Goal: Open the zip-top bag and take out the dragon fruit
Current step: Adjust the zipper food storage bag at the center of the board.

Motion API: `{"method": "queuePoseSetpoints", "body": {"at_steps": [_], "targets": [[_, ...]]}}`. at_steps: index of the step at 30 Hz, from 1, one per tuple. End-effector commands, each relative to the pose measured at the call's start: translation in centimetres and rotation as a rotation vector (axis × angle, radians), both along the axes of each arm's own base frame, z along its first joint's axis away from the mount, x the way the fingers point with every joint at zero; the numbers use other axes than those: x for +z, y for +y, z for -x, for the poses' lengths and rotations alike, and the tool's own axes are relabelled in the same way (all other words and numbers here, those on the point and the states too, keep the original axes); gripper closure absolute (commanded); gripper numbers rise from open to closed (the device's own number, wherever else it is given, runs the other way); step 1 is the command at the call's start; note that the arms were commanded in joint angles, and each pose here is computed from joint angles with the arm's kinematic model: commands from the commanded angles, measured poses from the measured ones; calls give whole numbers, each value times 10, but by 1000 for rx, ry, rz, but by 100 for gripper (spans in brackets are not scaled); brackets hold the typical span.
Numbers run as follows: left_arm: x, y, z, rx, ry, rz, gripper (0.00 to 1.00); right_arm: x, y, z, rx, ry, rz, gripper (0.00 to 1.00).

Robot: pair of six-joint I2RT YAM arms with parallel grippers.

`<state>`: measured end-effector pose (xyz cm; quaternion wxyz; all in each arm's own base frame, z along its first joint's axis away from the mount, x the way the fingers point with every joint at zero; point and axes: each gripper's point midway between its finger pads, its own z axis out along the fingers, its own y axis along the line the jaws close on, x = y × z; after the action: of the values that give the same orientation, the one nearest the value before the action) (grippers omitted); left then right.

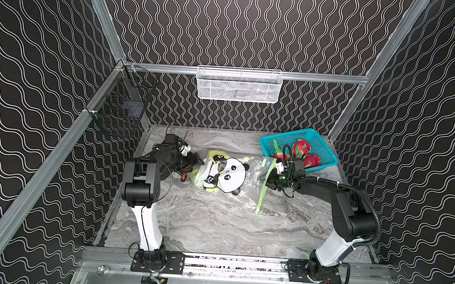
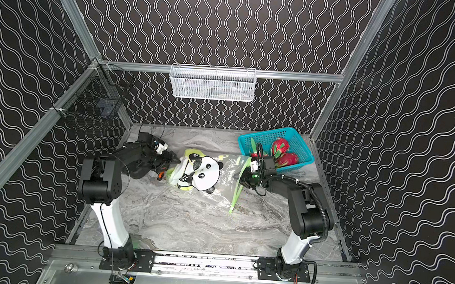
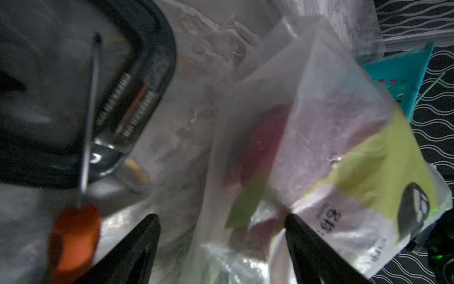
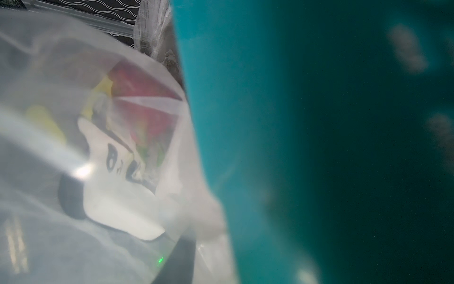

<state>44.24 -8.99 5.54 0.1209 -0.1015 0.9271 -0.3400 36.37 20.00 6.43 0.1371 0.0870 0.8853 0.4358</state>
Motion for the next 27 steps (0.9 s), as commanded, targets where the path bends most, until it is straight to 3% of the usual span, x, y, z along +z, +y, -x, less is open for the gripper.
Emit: {"method": "queuePoseSetpoints", "body": {"at_steps": [1,2,3,4,15,27], "targets": [[6,-7,-20,-8,-65,62,31,-46,-20,39,-79,271,106,67],[3,-8,-21,-12,-57,66,42,-46,-21,40,-79,273,107,67],[1,-9,-21,-19,-49,72,61,-47,-20,41,-78,273,105,67],[2,-10,-22,-24,-52,75,98,-48,-20,41,-79,275,106,67],[118,-30,-18,-36,-255,105,100,-63,-22,40,-96,294,133,69],[185,-91,16,-136,-362,91,100,-65,-10,51,-46,273,89,70]]}}
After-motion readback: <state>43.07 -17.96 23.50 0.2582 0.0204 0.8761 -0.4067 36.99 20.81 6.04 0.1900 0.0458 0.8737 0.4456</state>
